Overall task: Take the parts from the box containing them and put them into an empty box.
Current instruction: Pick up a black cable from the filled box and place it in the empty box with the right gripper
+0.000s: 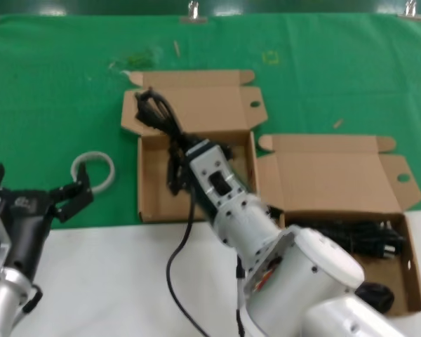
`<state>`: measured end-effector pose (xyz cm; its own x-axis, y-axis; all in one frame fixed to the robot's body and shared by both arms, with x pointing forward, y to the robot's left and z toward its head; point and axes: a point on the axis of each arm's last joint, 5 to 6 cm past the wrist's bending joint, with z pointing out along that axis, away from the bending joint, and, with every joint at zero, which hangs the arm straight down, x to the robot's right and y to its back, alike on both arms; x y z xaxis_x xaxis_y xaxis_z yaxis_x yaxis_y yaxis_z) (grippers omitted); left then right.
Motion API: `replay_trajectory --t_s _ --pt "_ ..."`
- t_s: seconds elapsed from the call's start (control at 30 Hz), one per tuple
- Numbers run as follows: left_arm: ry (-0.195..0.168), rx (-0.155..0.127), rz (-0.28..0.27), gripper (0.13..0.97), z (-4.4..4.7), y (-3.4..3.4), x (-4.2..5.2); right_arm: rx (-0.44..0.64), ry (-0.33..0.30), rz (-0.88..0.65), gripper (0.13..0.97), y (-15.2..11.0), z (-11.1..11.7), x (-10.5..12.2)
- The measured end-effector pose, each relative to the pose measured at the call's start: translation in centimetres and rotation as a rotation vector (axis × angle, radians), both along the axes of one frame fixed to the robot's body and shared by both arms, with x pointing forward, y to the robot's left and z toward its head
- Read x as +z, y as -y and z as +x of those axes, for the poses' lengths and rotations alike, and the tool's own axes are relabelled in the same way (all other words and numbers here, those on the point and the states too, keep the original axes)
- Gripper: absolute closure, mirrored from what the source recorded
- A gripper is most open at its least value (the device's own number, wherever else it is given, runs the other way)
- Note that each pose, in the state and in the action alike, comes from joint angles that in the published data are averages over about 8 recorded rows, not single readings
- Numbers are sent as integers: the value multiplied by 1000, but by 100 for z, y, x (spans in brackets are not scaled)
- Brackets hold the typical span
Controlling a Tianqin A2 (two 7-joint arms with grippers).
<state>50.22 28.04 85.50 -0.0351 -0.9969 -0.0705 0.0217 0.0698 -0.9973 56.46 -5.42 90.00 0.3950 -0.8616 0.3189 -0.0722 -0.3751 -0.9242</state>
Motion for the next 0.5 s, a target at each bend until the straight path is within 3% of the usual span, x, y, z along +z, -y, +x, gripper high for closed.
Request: replay_trajectory --t_s 0.5 --pt "0 0 0 132 0 0 0 2 -41 4 861 -19 103 -152"
